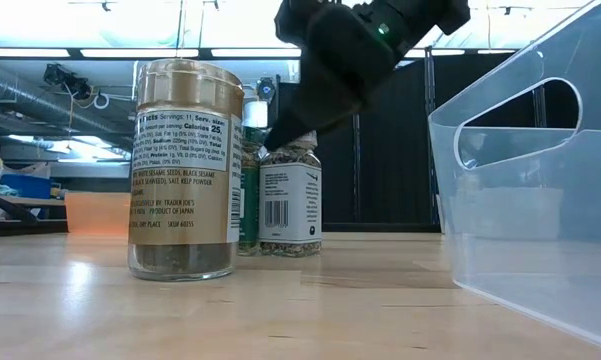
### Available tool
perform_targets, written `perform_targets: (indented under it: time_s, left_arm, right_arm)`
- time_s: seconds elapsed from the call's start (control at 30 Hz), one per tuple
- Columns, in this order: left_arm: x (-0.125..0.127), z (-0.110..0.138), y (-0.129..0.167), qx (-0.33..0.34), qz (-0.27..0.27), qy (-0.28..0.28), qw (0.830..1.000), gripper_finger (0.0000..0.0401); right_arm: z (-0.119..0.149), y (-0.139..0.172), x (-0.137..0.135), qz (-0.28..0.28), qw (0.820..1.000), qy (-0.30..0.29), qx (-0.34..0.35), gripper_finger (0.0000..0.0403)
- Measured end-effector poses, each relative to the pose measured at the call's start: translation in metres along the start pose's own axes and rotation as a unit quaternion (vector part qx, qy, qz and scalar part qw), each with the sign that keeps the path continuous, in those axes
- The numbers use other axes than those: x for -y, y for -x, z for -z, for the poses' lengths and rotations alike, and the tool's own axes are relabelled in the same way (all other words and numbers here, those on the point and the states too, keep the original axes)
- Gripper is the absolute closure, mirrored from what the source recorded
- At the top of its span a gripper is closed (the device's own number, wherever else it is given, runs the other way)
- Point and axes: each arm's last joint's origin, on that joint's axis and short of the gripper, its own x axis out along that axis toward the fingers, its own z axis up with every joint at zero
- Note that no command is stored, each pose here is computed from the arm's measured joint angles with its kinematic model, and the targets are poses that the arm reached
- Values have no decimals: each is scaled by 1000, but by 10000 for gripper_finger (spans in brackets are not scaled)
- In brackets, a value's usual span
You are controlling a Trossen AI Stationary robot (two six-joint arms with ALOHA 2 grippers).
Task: Sort spices by type
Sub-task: Put the white seasoning bottle into the transparent bin
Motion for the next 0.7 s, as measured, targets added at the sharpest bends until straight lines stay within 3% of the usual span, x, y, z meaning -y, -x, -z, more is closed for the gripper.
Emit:
perform_targets:
  time_s: [0.37, 0.7]
  left_arm:
    - [0, 0, 0, 0, 0, -1, 1000, 91]
    - [0, 0, 0, 2, -3, -1, 1000, 91]
  right_arm:
    - [5, -7, -1, -6, 1000, 1, -14, 89]
    - [4, -6, -1, 3, 1000, -1, -12, 192]
